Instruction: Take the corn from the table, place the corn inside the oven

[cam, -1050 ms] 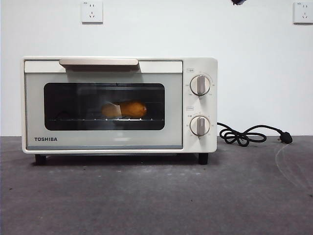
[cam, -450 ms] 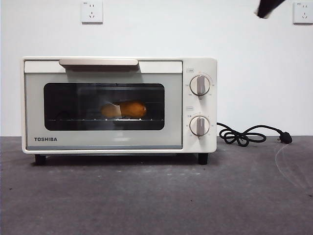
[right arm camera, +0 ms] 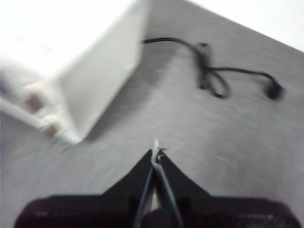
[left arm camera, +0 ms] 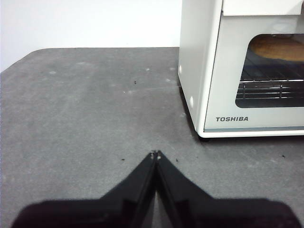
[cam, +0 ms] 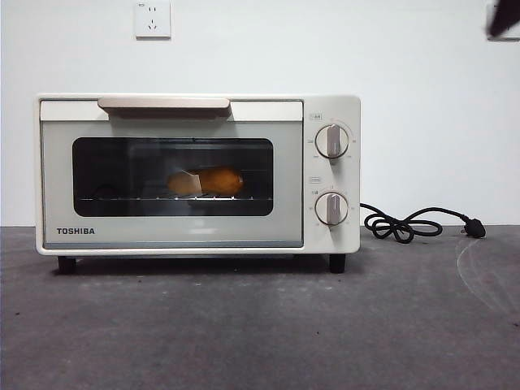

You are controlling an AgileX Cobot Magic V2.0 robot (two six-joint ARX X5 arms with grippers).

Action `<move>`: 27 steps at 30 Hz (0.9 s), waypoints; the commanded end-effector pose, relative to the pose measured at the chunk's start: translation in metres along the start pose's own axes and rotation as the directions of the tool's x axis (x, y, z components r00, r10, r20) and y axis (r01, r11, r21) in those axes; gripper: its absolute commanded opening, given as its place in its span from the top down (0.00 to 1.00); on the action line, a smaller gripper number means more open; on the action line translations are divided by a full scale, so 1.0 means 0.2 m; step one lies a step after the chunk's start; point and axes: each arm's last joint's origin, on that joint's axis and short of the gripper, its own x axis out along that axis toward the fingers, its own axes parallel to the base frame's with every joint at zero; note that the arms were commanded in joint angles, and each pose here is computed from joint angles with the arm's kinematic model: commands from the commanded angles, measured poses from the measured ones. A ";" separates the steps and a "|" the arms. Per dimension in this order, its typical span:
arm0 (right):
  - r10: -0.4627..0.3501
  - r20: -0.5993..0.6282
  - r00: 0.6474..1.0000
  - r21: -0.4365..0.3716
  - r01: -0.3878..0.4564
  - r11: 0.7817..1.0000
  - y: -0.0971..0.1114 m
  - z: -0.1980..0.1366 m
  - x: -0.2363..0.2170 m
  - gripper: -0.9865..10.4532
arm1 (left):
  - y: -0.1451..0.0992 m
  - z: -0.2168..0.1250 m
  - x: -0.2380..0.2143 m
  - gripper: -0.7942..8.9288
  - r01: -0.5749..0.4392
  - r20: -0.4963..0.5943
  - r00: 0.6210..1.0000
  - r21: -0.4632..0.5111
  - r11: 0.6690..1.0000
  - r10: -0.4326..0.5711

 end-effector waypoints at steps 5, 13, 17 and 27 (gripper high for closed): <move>-0.180 0.081 0.980 0.290 0.150 0.945 -0.05 -0.34 0.02 0.91 | 0.00 -0.01 0.00 0.92 0.003 0.002 1.000 0.012 1.000 -0.003; -0.240 0.199 0.950 0.321 0.169 0.932 0.11 -0.75 0.05 0.91 | 0.00 -0.01 0.00 0.92 0.003 0.002 1.000 0.012 1.000 -0.003; -0.301 0.261 0.917 0.325 0.210 0.922 0.17 -0.92 0.06 0.91 | 0.00 -0.01 0.00 0.92 0.003 0.002 1.000 0.012 1.000 -0.003; -0.412 0.375 0.831 0.356 0.281 0.891 0.25 -1.15 0.08 0.91 | 0.00 -0.01 0.00 0.92 0.003 0.002 1.000 0.012 1.000 -0.003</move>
